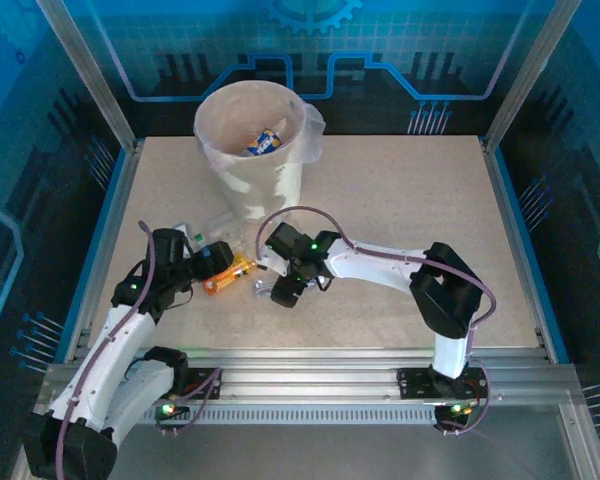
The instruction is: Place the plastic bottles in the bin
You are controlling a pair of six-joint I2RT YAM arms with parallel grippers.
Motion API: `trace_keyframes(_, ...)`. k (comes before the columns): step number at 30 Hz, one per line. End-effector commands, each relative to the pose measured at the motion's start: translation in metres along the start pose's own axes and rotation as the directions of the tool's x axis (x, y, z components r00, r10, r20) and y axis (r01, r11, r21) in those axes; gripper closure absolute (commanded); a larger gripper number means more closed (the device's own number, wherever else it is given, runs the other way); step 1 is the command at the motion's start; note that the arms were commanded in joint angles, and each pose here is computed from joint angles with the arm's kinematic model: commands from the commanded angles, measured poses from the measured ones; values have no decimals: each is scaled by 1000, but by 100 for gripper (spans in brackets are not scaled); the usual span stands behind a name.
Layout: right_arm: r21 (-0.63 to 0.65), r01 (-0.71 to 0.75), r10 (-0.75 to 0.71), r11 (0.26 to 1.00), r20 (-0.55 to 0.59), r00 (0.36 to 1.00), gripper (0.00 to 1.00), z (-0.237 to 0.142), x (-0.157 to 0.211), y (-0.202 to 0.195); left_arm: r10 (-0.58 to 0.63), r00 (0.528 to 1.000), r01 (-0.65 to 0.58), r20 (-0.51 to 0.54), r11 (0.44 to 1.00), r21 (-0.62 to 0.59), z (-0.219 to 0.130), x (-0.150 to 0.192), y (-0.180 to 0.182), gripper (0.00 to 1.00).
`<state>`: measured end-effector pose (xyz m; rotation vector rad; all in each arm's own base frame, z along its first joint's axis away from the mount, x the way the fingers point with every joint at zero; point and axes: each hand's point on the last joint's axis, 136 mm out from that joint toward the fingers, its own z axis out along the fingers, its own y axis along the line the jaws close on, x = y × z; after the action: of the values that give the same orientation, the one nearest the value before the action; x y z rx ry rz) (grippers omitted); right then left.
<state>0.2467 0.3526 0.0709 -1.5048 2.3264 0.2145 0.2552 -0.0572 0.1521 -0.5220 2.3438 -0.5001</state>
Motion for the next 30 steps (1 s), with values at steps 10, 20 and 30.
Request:
trace_keyframes(10, -21, 3, -5, 1000, -72, 997, 13, 31, 9, -3, 14, 1000, -13, 3, 1000, -14, 5, 0, 3, 1)
trace_keyframes(20, -64, 30, -40, 998, -156, 987, 14, 40, 35, 13, 17, 1000, -17, 4, 1000, -12, 4, -2, 2, 1)
trace_keyframes(30, -74, 24, -38, 997, -203, 978, 21, 40, 60, 24, 17, 1000, -17, 7, 1000, -7, 4, -4, -1, 1)
